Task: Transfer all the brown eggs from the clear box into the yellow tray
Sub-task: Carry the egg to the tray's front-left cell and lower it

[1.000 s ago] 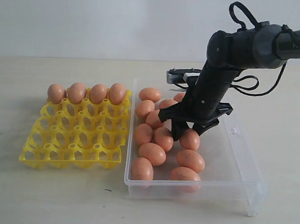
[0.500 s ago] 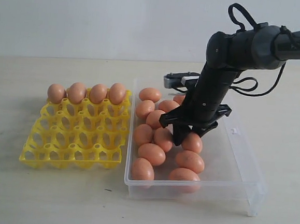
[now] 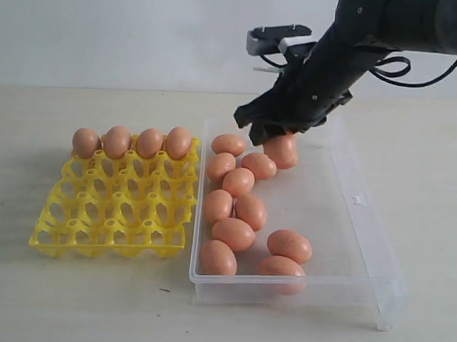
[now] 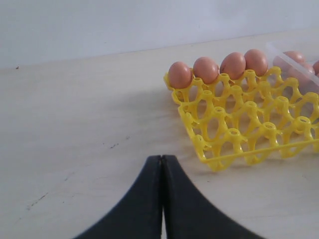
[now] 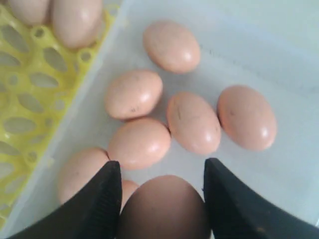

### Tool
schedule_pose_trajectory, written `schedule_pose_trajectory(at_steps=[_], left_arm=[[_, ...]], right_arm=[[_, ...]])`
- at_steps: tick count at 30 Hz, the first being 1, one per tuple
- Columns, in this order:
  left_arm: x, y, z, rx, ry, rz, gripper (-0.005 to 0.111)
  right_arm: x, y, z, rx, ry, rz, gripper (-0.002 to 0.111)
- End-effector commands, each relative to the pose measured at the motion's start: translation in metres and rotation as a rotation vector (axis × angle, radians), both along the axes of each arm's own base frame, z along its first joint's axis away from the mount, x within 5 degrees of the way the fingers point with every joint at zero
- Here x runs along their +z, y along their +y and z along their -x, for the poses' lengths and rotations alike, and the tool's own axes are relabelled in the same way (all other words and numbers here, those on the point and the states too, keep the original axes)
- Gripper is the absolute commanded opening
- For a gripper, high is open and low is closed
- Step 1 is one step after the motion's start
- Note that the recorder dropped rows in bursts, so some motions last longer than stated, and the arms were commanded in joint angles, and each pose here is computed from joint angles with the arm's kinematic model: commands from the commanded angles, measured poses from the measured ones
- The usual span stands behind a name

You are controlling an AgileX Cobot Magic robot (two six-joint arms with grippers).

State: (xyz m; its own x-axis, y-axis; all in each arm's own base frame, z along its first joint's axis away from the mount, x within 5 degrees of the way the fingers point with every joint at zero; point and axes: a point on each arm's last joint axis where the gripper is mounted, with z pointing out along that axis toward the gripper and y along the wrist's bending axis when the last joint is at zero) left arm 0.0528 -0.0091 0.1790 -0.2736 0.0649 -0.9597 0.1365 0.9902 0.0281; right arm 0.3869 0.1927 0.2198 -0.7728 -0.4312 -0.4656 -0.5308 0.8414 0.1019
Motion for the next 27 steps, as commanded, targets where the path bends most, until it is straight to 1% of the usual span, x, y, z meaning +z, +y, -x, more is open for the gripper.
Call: schedule_pose_trajectory(at_steps=[1,2,4,7,9,11,15,19,22,27], left_arm=[[0.002,0.000,0.000,-0.003,-0.016,-0.001,0.000],[0.002,0.000,0.000,-0.003,-0.016,-0.001,0.000],[0.002,0.000,0.000,-0.003,-0.016,-0.001,0.000],[0.002,0.000,0.000,-0.003,-0.016,-0.001,0.000],[0.002,0.000,0.000,-0.003,-0.016,-0.001,0.000],[0.002,0.000,0.000,-0.003,-0.016,-0.001,0.000],[0.002,0.000,0.000,-0.003,-0.016,-0.001,0.000],[0.002,0.000,0.000,-0.003,-0.016,-0.001,0.000],[0.002,0.000,0.000,-0.003,-0.016,-0.001,0.000],[0.002,0.000,0.000,-0.002,-0.016,-0.011,0.000]], right_arm=[[0.023,0.038,0.013,0.065,-0.154,-0.079,0.000],[0.025,0.048,0.017,0.083,-0.180,-0.097,0.000],[0.032,0.084,0.032,0.132,-0.263,-0.178,0.000],[0.039,0.121,0.047,0.148,-0.387,-0.299,0.000],[0.035,0.144,0.057,0.168,-0.456,-0.351,0.000],[0.024,0.163,0.063,0.188,-0.514,-0.380,0.000],[0.001,0.183,0.064,0.182,-0.594,-0.420,0.000],[-0.020,0.190,0.057,0.150,-0.648,-0.444,0.000],[-0.038,0.199,0.049,0.161,-0.641,-0.431,0.000],[-0.057,0.221,0.037,0.196,-0.627,-0.418,0.000]])
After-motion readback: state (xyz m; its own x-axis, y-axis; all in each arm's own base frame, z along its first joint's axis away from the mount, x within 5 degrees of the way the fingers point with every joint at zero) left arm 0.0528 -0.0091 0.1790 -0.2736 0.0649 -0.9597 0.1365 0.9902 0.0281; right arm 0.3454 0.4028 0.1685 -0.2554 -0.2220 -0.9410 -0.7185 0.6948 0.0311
